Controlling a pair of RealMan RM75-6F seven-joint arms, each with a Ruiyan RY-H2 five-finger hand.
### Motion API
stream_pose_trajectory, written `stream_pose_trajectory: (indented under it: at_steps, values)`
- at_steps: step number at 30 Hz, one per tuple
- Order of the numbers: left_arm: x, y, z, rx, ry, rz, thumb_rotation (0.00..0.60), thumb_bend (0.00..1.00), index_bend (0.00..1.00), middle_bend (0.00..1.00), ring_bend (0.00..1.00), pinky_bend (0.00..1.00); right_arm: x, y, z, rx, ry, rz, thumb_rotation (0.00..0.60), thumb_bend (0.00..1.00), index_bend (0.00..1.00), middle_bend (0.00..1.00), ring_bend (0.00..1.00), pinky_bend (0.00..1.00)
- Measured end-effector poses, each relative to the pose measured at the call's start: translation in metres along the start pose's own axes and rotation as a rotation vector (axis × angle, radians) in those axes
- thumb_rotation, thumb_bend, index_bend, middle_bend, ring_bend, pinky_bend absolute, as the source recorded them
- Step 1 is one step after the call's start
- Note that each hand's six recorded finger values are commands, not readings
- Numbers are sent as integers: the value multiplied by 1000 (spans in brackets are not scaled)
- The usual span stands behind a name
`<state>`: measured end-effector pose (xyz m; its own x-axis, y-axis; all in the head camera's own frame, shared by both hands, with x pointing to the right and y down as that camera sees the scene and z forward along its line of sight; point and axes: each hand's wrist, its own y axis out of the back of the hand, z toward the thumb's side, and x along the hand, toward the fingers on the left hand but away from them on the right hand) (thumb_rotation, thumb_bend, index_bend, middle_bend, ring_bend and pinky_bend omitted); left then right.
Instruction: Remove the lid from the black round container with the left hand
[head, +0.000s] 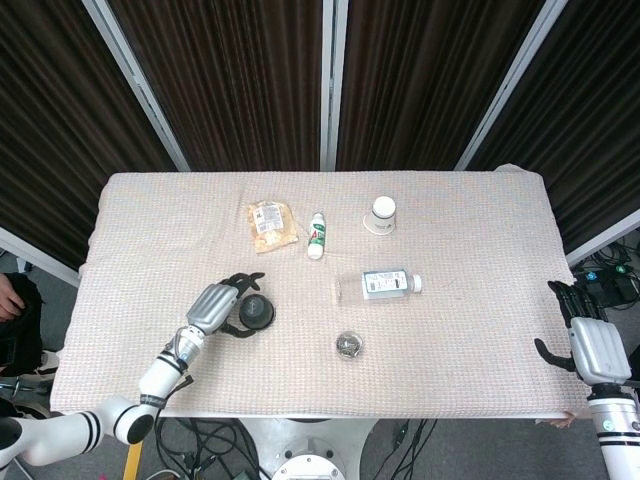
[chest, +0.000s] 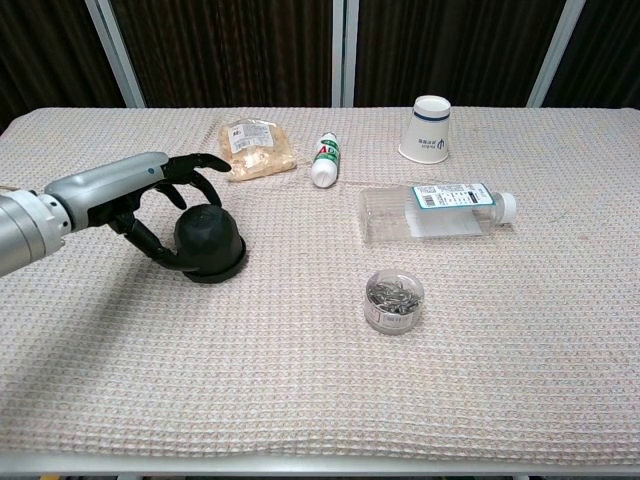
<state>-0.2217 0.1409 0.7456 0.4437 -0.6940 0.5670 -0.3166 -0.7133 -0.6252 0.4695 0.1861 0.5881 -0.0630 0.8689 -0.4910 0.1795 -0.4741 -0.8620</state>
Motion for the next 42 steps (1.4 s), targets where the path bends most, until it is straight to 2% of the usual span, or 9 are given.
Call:
stream_pose_trajectory:
  at_steps: [9,14,17,23,27,34,38,42]
  values:
    - [2,2,6,-25,-1,17,600,139,144,401,252,361,-1,-2,-2,-1,-6,4,600,206,45,62,0,8]
    - [3,7,13,-35,-16,38,600,158,155,414,264,371,0,-1,-3,-1,-6,1,600,206,45,62,0,8]
    - [3,15,17,-36,-28,59,600,159,156,414,264,371,0,0,-3,-2,-6,-2,600,206,45,62,0,9]
    - [4,46,19,-27,-31,136,600,162,156,414,264,373,0,0,-2,-3,-2,0,600,206,45,62,0,9]
    - [2,59,6,-6,2,170,600,163,156,415,264,374,-1,-1,0,0,2,2,600,206,45,62,0,8]
    - [7,63,-32,12,106,173,600,164,158,401,262,373,0,-1,4,4,7,2,600,205,45,62,0,9]
    - [8,59,-51,8,150,160,600,145,146,313,217,340,0,-1,4,6,5,3,600,205,45,62,0,9]
    - [6,59,-54,10,144,154,600,111,137,249,179,311,0,0,4,6,6,1,600,206,45,62,0,9]
